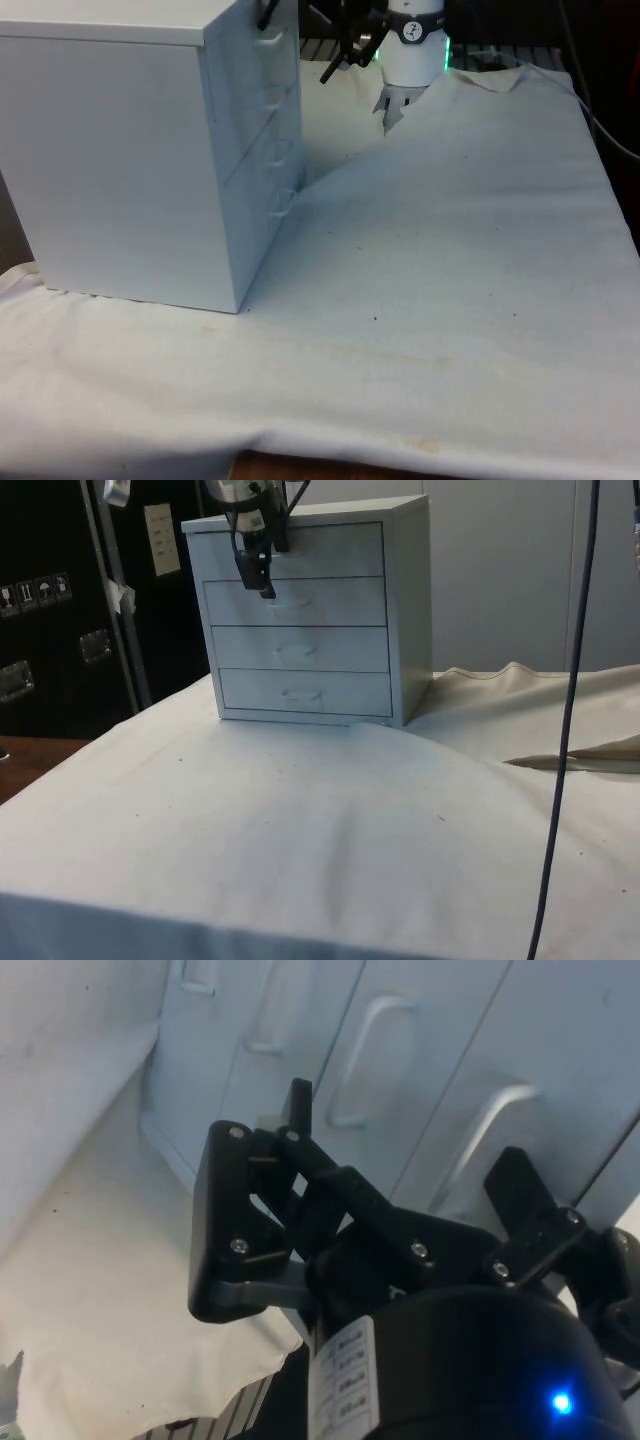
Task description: Open the drawer, then close it.
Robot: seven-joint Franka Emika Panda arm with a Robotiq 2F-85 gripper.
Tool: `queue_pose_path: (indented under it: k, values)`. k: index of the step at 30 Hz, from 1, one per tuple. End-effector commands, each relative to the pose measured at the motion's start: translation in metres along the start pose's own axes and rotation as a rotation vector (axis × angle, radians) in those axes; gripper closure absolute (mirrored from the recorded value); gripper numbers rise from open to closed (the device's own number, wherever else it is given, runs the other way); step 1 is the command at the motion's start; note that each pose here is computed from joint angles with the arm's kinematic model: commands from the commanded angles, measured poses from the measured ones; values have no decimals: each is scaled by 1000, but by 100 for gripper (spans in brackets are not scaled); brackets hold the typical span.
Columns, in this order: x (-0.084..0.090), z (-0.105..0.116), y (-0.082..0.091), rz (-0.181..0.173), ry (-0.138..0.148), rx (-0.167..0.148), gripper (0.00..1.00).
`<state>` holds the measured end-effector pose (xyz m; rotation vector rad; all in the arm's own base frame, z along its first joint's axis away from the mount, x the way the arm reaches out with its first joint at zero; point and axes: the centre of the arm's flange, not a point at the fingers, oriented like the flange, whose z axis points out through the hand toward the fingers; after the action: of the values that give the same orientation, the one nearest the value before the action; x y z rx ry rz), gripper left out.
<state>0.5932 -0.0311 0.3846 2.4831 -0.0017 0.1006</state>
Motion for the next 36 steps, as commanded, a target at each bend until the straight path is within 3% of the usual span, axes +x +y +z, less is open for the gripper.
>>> queue_pose_path:
  k: [1,30,34,35,36]
  values:
    - [0,1,1,2,1,1,0]
    - [0,0,-11,3,0,-3,0]
    - [0,1,-11,2,-2,-6,22]
    - [0,0,-10,3,1,-4,22]
    - [0,0,-10,3,0,-5,30]
